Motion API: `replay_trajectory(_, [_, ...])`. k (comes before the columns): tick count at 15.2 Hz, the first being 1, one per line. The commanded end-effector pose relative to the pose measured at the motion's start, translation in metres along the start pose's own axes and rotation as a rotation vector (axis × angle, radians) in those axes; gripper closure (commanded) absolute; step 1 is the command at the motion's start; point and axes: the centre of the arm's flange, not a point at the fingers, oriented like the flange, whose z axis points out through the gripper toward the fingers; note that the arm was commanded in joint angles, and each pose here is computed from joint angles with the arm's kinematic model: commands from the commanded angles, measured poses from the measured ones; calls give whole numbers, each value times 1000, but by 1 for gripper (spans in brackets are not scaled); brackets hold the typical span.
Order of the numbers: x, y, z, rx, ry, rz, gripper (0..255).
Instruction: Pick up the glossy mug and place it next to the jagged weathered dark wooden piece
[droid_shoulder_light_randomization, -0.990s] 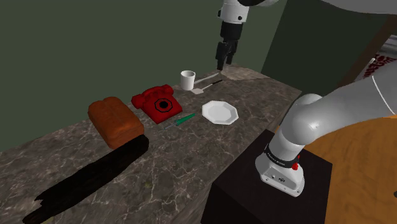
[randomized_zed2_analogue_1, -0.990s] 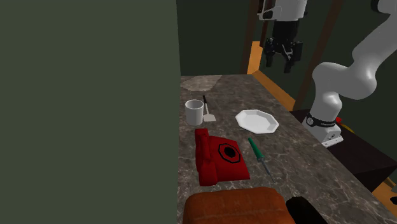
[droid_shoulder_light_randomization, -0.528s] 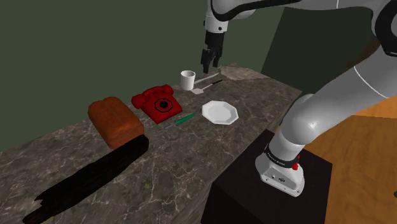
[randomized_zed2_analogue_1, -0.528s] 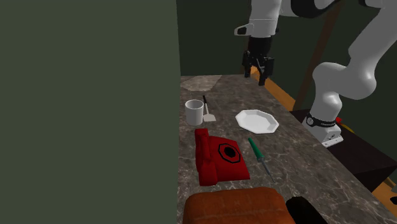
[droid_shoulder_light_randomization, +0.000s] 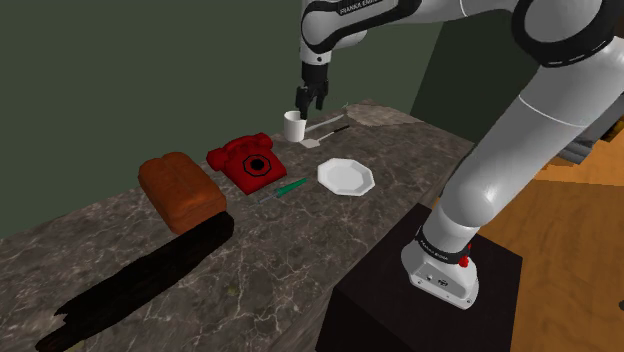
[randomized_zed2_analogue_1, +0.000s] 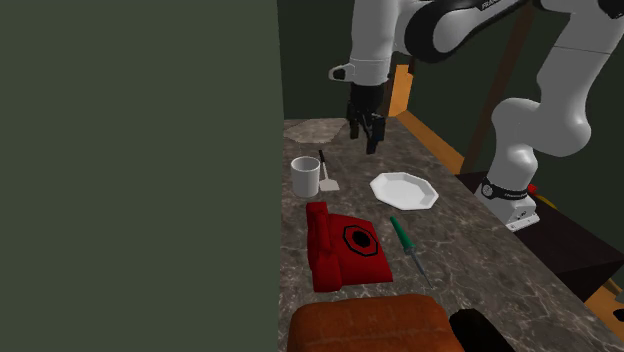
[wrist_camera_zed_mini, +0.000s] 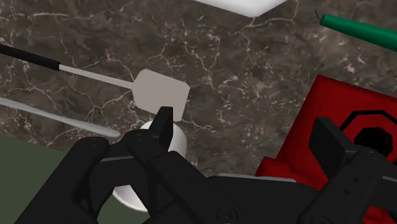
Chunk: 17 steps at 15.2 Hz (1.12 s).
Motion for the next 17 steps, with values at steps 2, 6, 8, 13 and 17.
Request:
replay_trajectory(2, [36, 12, 19, -12, 2, 5, 0])
replay_trajectory(6, [80, 27, 44, -27, 4, 11, 0])
replay_trajectory(8, [101, 35, 56, -35, 5, 14, 0])
replay_trajectory(13, [133, 47, 79, -47, 6, 19, 0])
replay_trajectory(17, [134, 48, 101, -47, 6, 19, 0])
